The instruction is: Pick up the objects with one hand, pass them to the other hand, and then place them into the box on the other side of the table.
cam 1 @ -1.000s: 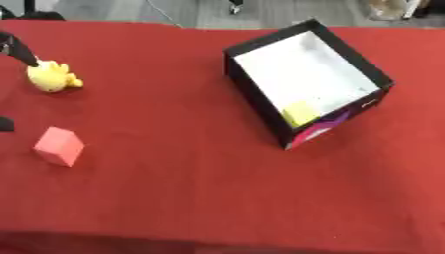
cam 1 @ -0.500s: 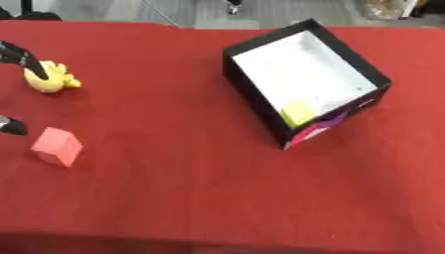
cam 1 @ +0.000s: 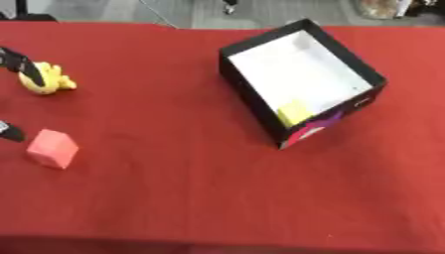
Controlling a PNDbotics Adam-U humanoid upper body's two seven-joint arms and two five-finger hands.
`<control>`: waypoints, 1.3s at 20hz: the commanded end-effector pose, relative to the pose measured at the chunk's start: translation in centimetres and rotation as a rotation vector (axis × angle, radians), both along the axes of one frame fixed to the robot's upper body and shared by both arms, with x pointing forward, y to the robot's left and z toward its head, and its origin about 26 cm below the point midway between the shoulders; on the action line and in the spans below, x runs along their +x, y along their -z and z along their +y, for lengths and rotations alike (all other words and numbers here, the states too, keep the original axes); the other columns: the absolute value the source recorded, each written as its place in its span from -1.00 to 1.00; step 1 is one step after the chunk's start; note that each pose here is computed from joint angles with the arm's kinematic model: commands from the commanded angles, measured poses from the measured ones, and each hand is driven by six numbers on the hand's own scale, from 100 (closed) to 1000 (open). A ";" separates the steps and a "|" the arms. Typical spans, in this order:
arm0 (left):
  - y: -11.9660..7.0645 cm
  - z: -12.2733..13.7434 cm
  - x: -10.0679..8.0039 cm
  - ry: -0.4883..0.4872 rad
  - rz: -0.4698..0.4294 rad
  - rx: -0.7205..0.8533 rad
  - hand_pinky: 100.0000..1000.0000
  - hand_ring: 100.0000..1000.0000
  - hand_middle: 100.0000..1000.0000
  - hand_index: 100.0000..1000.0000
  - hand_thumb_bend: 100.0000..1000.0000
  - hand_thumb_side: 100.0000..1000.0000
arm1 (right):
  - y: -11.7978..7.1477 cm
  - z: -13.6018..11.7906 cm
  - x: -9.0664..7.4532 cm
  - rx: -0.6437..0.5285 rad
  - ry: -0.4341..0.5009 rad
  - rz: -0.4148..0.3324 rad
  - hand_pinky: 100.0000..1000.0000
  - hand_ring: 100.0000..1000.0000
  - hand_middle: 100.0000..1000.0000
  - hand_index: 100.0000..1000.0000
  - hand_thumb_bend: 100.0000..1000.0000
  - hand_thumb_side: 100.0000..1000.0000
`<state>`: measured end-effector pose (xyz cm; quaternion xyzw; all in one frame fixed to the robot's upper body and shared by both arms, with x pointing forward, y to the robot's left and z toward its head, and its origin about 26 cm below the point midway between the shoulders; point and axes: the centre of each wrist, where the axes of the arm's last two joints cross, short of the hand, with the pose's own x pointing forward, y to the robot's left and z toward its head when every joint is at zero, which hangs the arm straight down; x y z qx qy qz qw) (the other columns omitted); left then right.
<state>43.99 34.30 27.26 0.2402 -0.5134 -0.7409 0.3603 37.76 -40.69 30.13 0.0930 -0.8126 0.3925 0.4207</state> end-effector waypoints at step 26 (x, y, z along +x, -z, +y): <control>4.2 -0.7 1.6 0.216 0.101 0.331 0.69 0.66 0.47 0.47 0.28 -0.87 | 0.5 -0.7 -0.1 -0.061 0.044 -0.018 1.00 1.00 1.00 1.00 -1.00 -0.27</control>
